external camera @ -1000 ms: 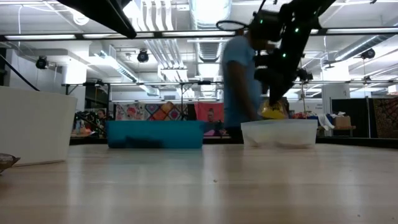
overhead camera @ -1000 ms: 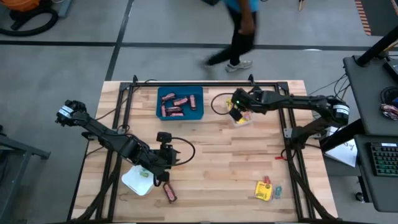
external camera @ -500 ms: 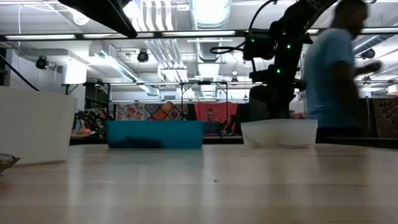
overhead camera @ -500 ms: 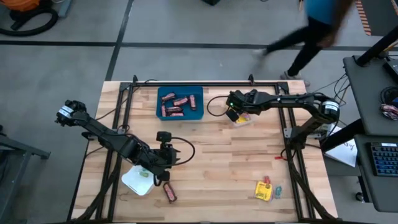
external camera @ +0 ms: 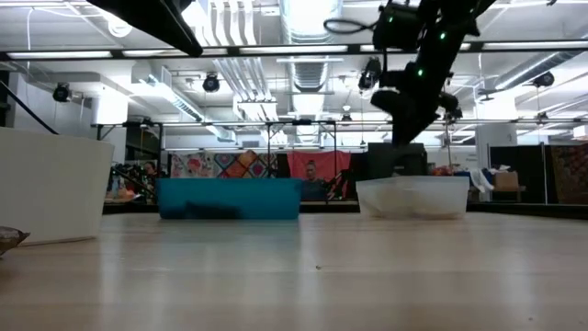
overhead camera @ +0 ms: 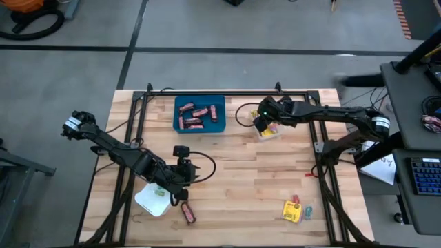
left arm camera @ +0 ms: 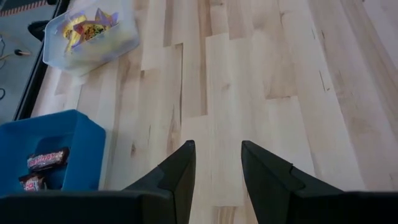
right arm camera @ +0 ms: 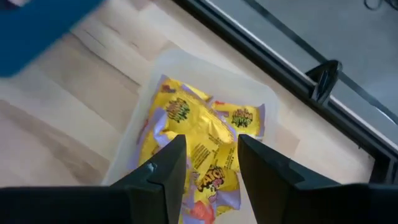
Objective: Sort candy
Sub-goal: Put the brown chocolate into the blue bin
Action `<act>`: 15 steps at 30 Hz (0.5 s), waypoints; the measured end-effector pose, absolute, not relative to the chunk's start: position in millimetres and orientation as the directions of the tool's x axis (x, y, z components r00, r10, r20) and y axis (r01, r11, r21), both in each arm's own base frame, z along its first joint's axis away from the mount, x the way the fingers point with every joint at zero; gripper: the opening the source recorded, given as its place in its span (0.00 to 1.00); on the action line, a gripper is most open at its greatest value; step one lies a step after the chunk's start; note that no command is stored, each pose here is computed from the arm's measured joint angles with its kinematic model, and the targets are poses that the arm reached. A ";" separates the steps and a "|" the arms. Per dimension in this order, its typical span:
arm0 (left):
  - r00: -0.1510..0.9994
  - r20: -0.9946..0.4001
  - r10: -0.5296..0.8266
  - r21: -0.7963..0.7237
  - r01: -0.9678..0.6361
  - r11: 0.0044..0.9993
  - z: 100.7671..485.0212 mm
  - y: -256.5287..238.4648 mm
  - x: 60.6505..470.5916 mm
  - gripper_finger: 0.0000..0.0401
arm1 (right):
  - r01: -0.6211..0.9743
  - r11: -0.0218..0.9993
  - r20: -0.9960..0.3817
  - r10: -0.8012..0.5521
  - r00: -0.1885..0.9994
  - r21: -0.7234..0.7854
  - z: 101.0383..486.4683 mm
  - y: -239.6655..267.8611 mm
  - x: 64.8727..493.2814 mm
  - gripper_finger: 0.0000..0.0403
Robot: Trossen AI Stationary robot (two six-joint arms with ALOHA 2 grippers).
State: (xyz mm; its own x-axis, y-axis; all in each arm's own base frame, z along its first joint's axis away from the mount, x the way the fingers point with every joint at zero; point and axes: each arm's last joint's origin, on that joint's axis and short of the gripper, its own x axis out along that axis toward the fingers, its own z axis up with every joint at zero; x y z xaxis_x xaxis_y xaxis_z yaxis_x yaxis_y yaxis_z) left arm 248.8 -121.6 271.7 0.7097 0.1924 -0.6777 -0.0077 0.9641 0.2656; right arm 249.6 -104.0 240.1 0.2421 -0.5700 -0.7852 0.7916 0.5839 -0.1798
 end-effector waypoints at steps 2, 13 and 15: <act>0.709 -0.679 0.189 0.263 -0.005 0.965 271.7 -121.7 248.8 0.28 | 0.780 0.605 -0.774 -0.568 0.281 -0.161 247.9 -95.7 247.9 0.34; 0.622 -0.772 -0.131 0.006 0.214 0.977 269.2 -131.4 246.4 0.28 | 0.622 0.779 -0.716 -0.476 0.511 -0.075 275.5 -26.6 246.4 0.31; 0.608 -0.777 -0.163 -0.023 0.232 0.972 269.0 -132.3 246.0 0.28 | 0.604 0.794 -0.714 -0.458 0.530 -0.062 275.6 -16.1 247.3 0.31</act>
